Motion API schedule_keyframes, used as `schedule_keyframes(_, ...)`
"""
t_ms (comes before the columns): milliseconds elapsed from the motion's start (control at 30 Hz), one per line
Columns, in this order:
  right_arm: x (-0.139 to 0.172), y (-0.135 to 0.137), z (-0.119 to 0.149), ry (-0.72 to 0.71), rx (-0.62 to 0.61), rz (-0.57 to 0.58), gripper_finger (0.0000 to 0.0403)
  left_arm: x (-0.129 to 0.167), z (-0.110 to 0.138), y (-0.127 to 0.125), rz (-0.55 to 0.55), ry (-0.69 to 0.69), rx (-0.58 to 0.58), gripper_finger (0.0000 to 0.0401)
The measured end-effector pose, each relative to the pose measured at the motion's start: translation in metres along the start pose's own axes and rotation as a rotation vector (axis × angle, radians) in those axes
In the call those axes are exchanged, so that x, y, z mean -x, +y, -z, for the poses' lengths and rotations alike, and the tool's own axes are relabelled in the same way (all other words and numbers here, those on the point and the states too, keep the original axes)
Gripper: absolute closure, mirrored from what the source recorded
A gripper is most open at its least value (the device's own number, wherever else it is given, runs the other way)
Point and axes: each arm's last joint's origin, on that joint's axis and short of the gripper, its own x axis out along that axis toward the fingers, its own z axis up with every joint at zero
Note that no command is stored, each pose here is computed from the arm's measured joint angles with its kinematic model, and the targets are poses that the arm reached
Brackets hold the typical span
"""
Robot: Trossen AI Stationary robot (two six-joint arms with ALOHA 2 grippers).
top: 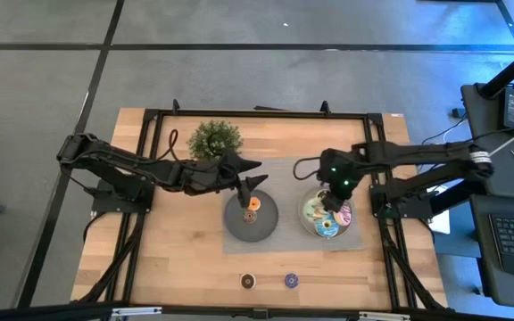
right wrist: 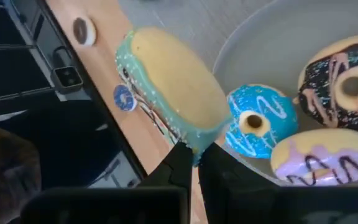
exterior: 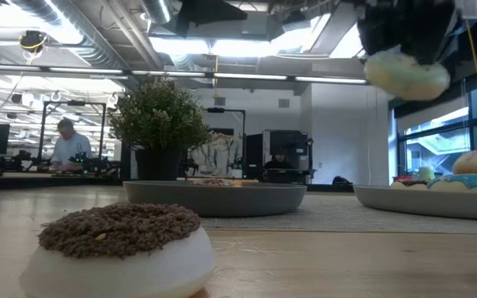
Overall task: Pick & Place donuts
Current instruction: Put the large light blue donut on the light gray plate
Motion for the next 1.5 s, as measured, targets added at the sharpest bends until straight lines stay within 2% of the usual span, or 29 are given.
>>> schedule_keyframes(133, -0.012, -0.011, -0.017, 0.048, -0.032, 0.028, 0.0383, 0.0, 0.001, 0.0, 0.012, 0.013, 0.022, 0.0179)
schedule_keyframes(400, -0.034, -0.033, -0.041, 0.196, -0.053, -0.01, 0.0383, 0.002, 0.002, -0.004, 0.025, 0.017, 0.02, 0.0179)
schedule_keyframes(633, -0.053, -0.052, -0.055, 0.268, -0.134, 0.038, 0.0383, 0.003, 0.003, -0.005, 0.028, 0.018, 0.019, 0.0178)
schedule_keyframes(933, -0.07, -0.064, -0.063, 0.286, -0.123, 0.149, 0.038, 0.003, 0.004, -0.006, 0.031, 0.022, 0.017, 0.0178)
schedule_keyframes(1267, -0.071, -0.065, -0.063, 0.289, -0.101, 0.15, 0.0346, 0.003, 0.004, -0.006, 0.03, 0.022, 0.016, 0.0179)
schedule_keyframes(1500, -0.071, -0.065, -0.063, 0.288, -0.128, 0.163, 0.0295, 0.003, 0.004, -0.006, 0.03, 0.022, 0.016, 0.0178)
